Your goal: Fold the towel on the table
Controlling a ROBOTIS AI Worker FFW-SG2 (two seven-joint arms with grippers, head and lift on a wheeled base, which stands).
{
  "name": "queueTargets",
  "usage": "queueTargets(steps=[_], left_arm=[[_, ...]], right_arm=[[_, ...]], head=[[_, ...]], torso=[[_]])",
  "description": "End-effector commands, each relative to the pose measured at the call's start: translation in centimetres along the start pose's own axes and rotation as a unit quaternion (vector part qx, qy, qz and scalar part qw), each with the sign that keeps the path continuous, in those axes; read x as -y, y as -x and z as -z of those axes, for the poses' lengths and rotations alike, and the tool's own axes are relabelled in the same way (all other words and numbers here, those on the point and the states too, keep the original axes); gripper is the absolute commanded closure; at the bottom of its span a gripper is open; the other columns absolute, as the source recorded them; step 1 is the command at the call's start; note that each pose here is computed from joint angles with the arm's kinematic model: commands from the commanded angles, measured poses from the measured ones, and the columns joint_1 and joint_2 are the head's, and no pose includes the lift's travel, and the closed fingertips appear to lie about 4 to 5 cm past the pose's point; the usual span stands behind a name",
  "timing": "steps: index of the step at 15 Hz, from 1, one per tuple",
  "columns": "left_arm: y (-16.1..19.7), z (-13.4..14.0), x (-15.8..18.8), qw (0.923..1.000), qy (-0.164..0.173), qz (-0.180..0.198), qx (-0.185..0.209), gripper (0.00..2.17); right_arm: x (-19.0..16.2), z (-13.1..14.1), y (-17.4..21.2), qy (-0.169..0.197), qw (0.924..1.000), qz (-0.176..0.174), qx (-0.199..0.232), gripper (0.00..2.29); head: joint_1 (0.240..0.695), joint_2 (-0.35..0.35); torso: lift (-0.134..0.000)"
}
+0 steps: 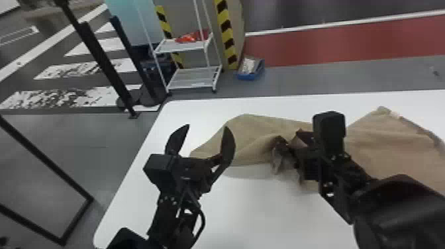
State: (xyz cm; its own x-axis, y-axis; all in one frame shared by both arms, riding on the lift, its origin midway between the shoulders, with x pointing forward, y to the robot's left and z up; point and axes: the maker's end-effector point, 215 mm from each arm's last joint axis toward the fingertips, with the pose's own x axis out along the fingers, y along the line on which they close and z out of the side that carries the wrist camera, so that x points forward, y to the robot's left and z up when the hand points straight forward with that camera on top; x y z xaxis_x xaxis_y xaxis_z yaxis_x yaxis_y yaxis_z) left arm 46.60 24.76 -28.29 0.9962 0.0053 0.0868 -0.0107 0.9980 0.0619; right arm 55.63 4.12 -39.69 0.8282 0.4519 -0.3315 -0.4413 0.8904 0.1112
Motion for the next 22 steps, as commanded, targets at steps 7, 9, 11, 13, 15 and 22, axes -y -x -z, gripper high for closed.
queueTargets(steps=[7,9,11,13,15,22], left_arm=[[0.4,0.2,0.0,1.0,0.001,-0.002,-0.002,0.08],[0.8,0.2,0.4,1.0,0.008,0.001,0.005,0.09],[1.2,0.4,0.9,0.9998,0.017,0.004,0.011,0.09],[1.6,0.7,2.1,0.9996,0.024,0.012,0.011,0.09],[2.2,1.5,3.4,0.9992,0.035,0.016,0.007,0.09],[3.6,6.0,9.5,0.9956,0.061,0.062,-0.035,0.2]], right_arm=[[11.5,-2.0,7.7,0.008,0.9965,0.073,0.04,0.09],[14.5,-1.4,10.4,0.003,0.9958,0.081,0.041,0.09],[17.1,0.3,12.8,-0.001,0.9951,0.094,0.032,0.13],[19.5,1.9,15.3,0.006,0.9936,0.109,0.028,0.15],[22.5,3.5,17.7,0.01,0.9901,0.138,0.021,0.22],[28.2,6.4,24.6,0.014,0.977,0.209,0.04,0.28]], head=[[0.695,0.22],[0.695,0.183],[0.695,0.147],[0.695,0.11],[0.695,0.048],[0.695,-0.139]], torso=[[-0.128],[-0.128],[-0.128],[-0.128],[-0.128],[-0.128]])
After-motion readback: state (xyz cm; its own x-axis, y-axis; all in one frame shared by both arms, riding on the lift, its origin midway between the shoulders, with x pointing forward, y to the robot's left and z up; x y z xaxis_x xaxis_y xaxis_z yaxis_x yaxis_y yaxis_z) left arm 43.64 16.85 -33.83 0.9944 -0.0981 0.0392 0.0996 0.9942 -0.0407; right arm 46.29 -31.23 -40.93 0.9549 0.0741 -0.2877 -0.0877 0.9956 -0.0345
